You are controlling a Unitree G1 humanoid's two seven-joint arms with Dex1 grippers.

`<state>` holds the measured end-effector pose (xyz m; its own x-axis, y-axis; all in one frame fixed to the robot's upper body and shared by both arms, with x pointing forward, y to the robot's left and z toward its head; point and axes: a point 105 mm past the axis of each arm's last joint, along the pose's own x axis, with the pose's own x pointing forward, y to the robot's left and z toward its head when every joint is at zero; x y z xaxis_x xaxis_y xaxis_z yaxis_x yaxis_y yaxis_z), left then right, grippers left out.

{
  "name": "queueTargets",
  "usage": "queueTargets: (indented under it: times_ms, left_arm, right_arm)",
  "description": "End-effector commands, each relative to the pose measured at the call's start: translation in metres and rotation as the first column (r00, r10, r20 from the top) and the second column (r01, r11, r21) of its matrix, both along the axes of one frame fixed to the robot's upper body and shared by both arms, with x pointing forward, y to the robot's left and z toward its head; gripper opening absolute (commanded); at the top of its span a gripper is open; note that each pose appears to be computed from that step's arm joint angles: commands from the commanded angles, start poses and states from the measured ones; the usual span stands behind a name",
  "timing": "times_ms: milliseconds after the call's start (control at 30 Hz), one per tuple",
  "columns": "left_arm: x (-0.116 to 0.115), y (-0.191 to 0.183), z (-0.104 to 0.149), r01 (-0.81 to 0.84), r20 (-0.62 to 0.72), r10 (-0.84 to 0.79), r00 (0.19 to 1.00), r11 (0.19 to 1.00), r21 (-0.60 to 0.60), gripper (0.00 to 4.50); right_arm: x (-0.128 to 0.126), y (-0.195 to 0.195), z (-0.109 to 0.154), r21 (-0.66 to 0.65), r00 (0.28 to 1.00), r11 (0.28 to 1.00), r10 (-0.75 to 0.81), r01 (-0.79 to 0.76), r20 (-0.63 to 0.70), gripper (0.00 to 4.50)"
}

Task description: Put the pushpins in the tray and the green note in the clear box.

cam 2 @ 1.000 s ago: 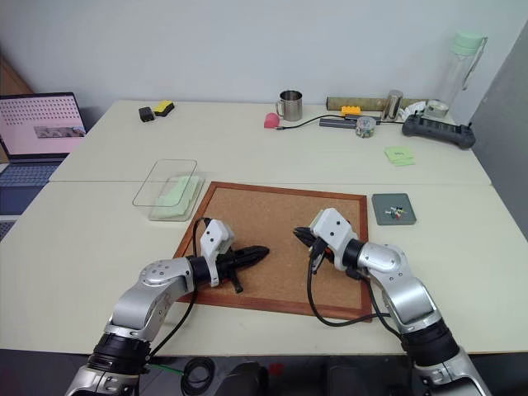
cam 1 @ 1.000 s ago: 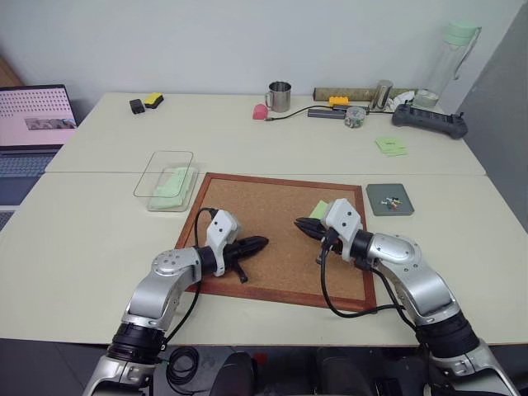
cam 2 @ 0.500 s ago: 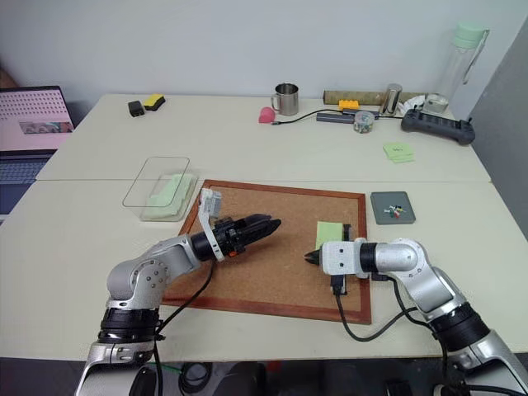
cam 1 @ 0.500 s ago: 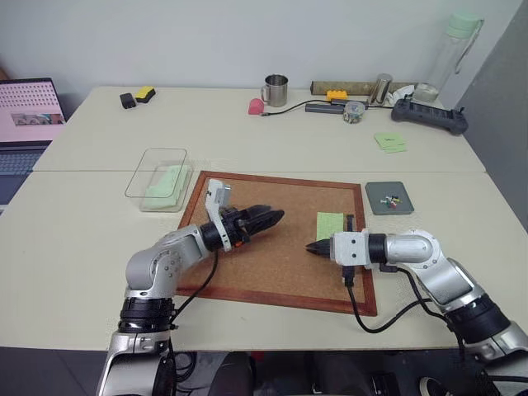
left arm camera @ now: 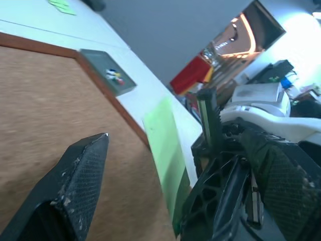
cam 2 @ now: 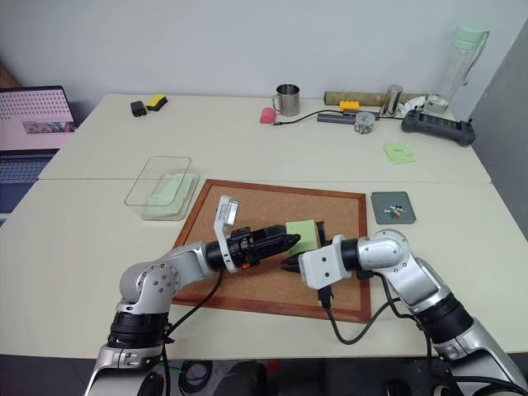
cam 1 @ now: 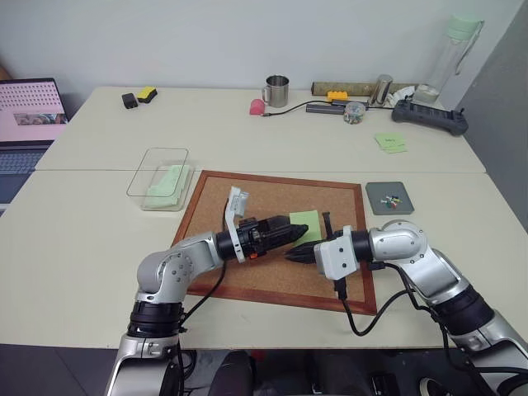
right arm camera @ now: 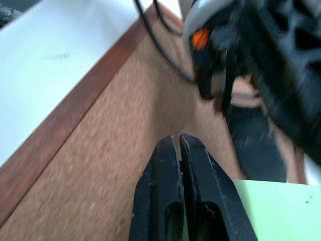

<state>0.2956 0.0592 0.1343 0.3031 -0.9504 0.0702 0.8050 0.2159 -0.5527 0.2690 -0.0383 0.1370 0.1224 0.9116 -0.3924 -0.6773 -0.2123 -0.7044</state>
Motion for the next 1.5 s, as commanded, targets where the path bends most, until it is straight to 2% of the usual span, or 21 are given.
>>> queueTargets:
  times_ms: [33, 67, 167, 900, 1067, 1233, 1367, 1500]
  left_arm:
    - [-0.007, -0.008, 0.008, 0.037, 0.046, -0.036, 0.998, 0.999, -0.019, 4.47]
    - [-0.005, -0.009, 0.008, 0.026, 0.057, -0.025, 0.998, 1.0, -0.013, 4.47]
    - [-0.001, -0.01, 0.009, -0.003, 0.062, 0.005, 0.998, 1.0, -0.031, 4.04]
    - [-0.004, -0.008, 0.007, 0.009, 0.088, -0.01, 0.996, 1.0, 0.01, 0.09]
    - [0.0, -0.004, 0.006, -0.01, 0.096, 0.006, 0.995, 0.999, 0.033, 0.03]
    - [0.014, 0.004, -0.013, -0.098, 0.147, 0.073, 0.986, 0.981, 0.168, 0.03]
    - [0.018, 0.008, -0.02, -0.117, 0.204, 0.07, 0.976, 0.967, 0.225, 0.03]
    - [0.024, 0.013, -0.02, -0.152, 0.219, 0.104, 0.97, 0.964, 0.219, 0.03]
  right_arm:
    - [-0.007, 0.01, 0.017, 0.042, 0.998, 0.997, 0.056, -0.057, 0.043, 0.0]
    - [-0.008, 0.011, 0.017, 0.043, 0.997, 0.997, 0.06, -0.062, 0.044, 0.0]
    - [-0.007, 0.012, 0.017, 0.041, 0.997, 0.997, 0.068, -0.07, 0.047, 0.0]
    - [-0.006, 0.011, 0.019, 0.073, 0.999, 0.996, 0.047, -0.048, 0.02, 0.0]
    - [-0.004, 0.008, 0.023, 0.087, 1.0, 0.996, 0.027, -0.028, 0.016, 0.0]
    - [-0.003, 0.008, 0.032, 0.146, 1.0, 0.989, -0.014, 0.017, -0.025, 0.0]
    - [0.0, 0.004, 0.041, 0.203, 0.994, 0.976, -0.068, 0.083, -0.082, 0.0]
    - [0.003, -0.004, 0.049, 0.235, 0.986, 0.961, -0.119, 0.144, -0.12, 0.0]
